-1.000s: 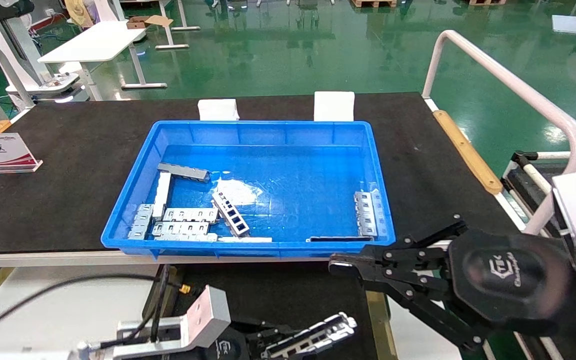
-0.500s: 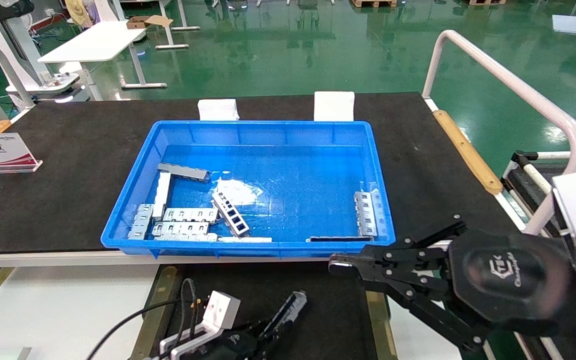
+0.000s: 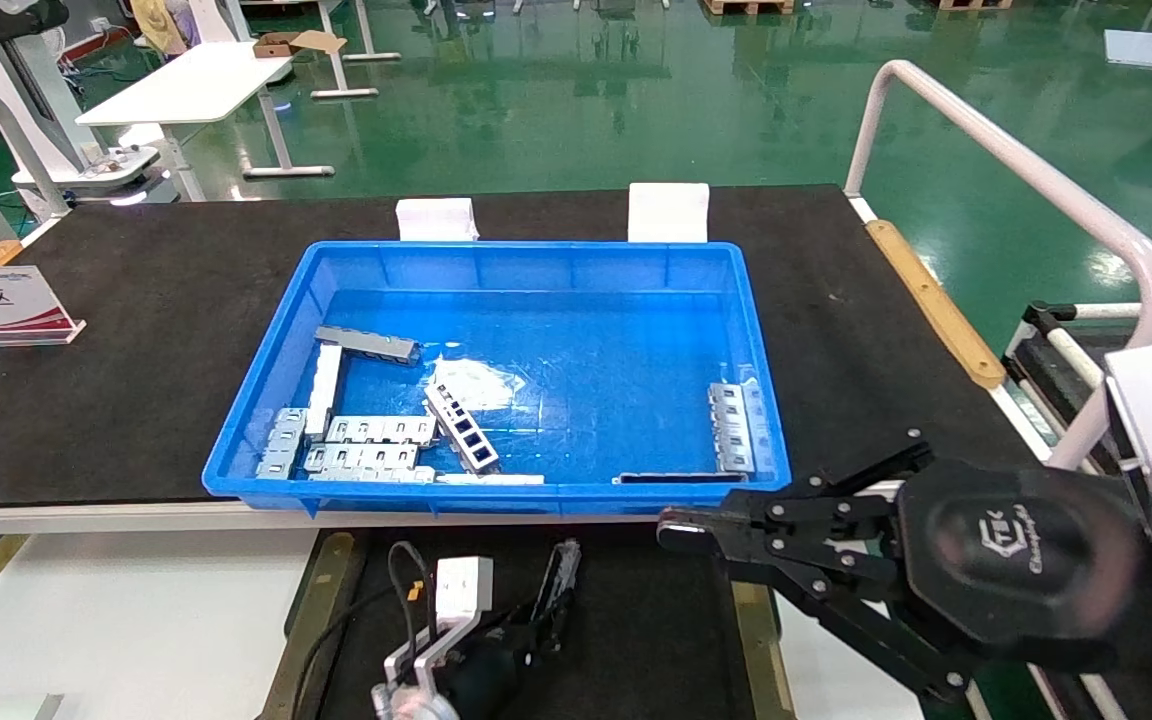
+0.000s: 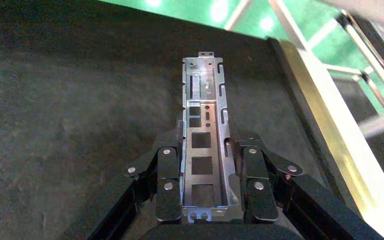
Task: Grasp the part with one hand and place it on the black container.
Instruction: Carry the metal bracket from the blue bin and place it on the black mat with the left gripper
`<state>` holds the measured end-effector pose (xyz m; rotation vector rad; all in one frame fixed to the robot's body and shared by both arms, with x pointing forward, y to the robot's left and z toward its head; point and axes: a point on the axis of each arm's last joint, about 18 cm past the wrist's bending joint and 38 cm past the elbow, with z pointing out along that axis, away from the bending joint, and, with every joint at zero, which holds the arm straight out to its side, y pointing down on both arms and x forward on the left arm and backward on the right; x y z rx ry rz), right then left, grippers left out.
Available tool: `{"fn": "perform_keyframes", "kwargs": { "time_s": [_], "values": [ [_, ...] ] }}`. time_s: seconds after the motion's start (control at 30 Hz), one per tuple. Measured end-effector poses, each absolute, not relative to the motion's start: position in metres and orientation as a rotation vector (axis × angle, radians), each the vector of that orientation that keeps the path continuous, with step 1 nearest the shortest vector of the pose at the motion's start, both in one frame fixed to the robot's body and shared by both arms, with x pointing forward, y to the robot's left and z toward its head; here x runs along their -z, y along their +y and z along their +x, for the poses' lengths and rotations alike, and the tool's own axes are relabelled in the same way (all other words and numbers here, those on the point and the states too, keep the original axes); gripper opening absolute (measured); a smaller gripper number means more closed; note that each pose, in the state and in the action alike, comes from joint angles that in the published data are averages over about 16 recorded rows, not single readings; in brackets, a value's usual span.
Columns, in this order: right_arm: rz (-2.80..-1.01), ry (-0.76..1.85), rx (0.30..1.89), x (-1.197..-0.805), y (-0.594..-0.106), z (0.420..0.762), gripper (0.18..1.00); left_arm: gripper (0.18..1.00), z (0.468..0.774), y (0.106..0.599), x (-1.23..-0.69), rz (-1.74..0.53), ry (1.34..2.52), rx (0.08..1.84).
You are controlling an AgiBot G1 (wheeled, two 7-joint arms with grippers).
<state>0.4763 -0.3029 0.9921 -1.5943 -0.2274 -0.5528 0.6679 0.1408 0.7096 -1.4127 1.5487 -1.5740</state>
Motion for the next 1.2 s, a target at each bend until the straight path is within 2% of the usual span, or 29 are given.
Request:
{"fn": "perform_keyframes", "kwargs": {
  "time_s": [0.4,0.9,1.2],
  "values": [
    [-1.594,-0.227,0.553,-0.992,-0.303,0.476,0.191,0.352,0.684,0.121,-0.705,-1.546,1.440,1.522],
    [-1.594,-0.227,0.553,-0.992,-0.303,0.476,0.198,0.361,0.688,0.115,-0.699,-1.608,1.402,1.494],
    [-1.594,-0.227,0.553,-0.992,-0.303,0.476,0.257,0.414,0.688,0.114,-0.697,-1.613,1.400,1.494]
  ]
}}
